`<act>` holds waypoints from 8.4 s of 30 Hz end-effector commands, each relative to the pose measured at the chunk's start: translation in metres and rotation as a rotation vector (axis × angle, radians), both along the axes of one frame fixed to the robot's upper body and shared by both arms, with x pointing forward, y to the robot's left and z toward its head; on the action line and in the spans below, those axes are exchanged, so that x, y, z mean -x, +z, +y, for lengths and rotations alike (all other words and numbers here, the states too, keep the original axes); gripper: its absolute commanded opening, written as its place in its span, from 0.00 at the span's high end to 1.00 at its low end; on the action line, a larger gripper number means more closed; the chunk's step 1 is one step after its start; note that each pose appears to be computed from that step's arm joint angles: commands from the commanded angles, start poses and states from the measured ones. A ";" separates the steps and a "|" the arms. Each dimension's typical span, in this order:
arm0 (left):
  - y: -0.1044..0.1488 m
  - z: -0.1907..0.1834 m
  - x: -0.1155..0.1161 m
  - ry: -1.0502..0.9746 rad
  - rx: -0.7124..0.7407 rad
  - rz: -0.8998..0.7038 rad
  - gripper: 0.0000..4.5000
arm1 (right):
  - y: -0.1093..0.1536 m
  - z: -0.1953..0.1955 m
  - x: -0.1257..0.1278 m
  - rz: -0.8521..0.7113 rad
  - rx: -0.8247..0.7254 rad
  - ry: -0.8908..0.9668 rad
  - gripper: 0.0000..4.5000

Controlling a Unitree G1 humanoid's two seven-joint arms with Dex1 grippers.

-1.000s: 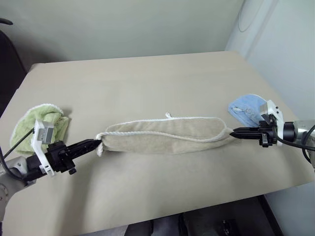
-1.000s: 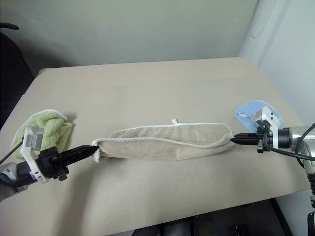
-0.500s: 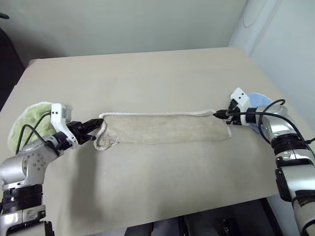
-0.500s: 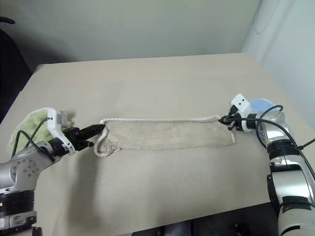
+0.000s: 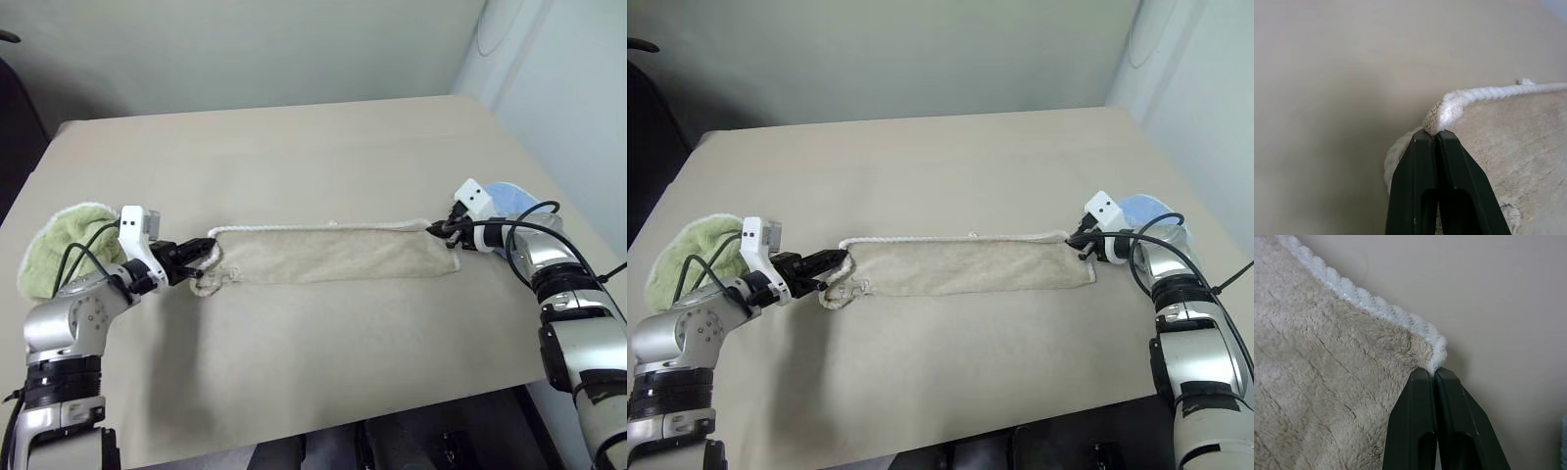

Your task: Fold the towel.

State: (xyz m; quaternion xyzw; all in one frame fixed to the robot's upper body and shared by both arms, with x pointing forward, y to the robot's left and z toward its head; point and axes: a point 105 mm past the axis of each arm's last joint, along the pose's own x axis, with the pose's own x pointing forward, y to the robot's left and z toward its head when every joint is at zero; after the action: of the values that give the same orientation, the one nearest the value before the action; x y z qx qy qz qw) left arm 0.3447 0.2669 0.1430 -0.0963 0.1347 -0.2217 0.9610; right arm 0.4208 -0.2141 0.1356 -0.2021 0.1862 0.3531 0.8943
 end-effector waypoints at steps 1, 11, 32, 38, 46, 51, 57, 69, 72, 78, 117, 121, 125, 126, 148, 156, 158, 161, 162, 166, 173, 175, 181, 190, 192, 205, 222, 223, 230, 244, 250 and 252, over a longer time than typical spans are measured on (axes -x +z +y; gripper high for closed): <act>0.005 0.002 -0.002 -0.006 -0.016 -0.014 1.00 | 0.014 -0.007 -0.004 -0.050 0.009 -0.022 1.00; 0.004 -0.001 -0.006 -0.018 0.003 -0.008 0.72 | 0.006 -0.010 -0.003 -0.013 0.004 -0.036 0.95; 0.043 0.023 0.017 0.085 0.101 -0.178 0.00 | 0.060 -0.032 0.010 -0.178 -0.181 -0.063 0.03; 0.072 0.037 0.024 0.203 0.085 -0.330 0.00 | 0.058 -0.051 0.047 0.078 -0.444 -0.139 0.02; 0.056 -0.016 0.030 0.003 0.023 -0.300 0.00 | 0.024 -0.057 0.085 0.413 -0.663 -0.321 0.02; 0.051 -0.037 0.027 -0.048 0.073 -0.295 0.00 | 0.001 -0.048 0.096 0.507 -0.711 -0.396 0.02; 0.048 -0.054 0.029 -0.083 0.117 -0.291 0.00 | -0.005 -0.031 0.097 0.531 -0.792 -0.430 0.02; 0.052 -0.062 0.028 -0.086 0.137 -0.302 0.00 | -0.025 0.002 0.075 0.568 -0.875 -0.479 0.02; 0.051 -0.062 0.029 -0.080 0.138 -0.303 0.00 | -0.027 0.001 0.070 0.557 -0.900 -0.509 0.10; 0.049 -0.061 0.033 -0.068 0.143 -0.297 0.00 | -0.020 -0.003 0.070 0.540 -0.920 -0.516 0.52; 0.045 -0.071 0.034 -0.061 0.156 -0.303 0.00 | 0.010 0.097 0.074 0.163 0.065 0.337 1.00; 0.045 -0.070 0.035 -0.053 0.155 -0.303 0.00 | 0.014 0.102 0.075 0.194 0.003 0.359 0.78; 0.045 -0.070 0.035 -0.053 0.159 -0.302 0.00 | 0.033 0.105 0.085 0.198 -0.098 0.403 0.48; 0.045 -0.070 0.035 -0.054 0.160 -0.301 0.00 | 0.037 0.106 0.088 0.197 -0.116 0.412 0.40; 0.023 -0.013 0.087 0.135 0.457 -0.153 0.00 | -0.044 0.099 0.038 0.070 -0.142 0.207 1.00; 0.006 -0.019 0.109 0.180 0.599 -0.040 0.00 | 0.001 0.109 0.036 -0.034 -0.350 0.242 1.00; 0.001 -0.023 0.107 0.199 0.663 0.003 0.00 | 0.020 0.107 0.037 -0.080 -0.397 0.249 1.00; -0.013 -0.026 0.096 0.262 0.677 0.096 0.00 | 0.046 0.108 0.043 -0.132 -0.461 0.272 1.00; -0.016 -0.027 0.092 0.283 0.687 0.118 0.00 | 0.053 0.108 0.045 -0.147 -0.474 0.280 1.00; -0.034 -0.023 0.064 0.389 0.709 0.231 0.00 | 0.080 0.106 0.055 -0.210 -0.529 0.296 1.00; -0.043 -0.021 0.031 0.415 0.685 0.294 0.00 | 0.091 0.098 0.057 -0.248 -0.551 0.245 1.00; -0.047 -0.024 0.023 0.408 0.673 0.321 0.00 | 0.094 0.096 0.057 -0.256 -0.567 0.232 1.00; -0.050 -0.039 0.012 0.322 0.598 0.361 0.00 | 0.096 0.094 0.058 -0.268 -0.574 0.211 1.00; -0.067 -0.038 0.019 0.245 0.363 0.420 0.20 | 0.098 0.095 0.059 -0.281 -0.585 0.197 1.00; -0.068 -0.039 0.019 0.220 0.337 0.422 0.37 | 0.099 0.097 0.058 -0.283 -0.587 0.198 1.00; -0.025 -0.042 0.011 0.147 0.424 0.253 1.00 | 0.097 0.103 0.058 -0.280 -0.589 0.212 1.00; 0.113 -0.185 0.000 -0.339 0.400 0.025 1.00 | 0.094 0.088 0.049 -0.297 -0.588 0.129 1.00; 0.112 -0.201 -0.002 -0.375 0.385 0.046 1.00 | 0.095 0.084 0.046 -0.307 -0.590 0.108 1.00; 0.089 -0.277 -0.005 -0.545 0.219 0.161 1.00 | 0.104 0.051 0.033 -0.394 -0.601 -0.069 1.00; 0.091 -0.342 0.007 -0.718 0.231 0.198 1.00 | 0.099 0.029 0.037 -0.430 -0.621 -0.191 1.00; 0.086 -0.357 0.011 -0.751 0.171 0.203 1.00 | 0.103 0.026 0.034 -0.446 -0.627 -0.211 1.00; 0.074 -0.358 0.009 -0.742 0.132 0.217 1.00 | 0.103 0.026 0.034 -0.448 -0.628 -0.211 1.00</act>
State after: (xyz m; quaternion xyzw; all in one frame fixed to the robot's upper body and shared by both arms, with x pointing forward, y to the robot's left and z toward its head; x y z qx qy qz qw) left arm 0.3367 -0.0858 0.2118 -0.1374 0.2610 -0.5428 0.7864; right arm 0.3890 -0.1854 0.2177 0.0377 -0.0728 0.2526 0.9641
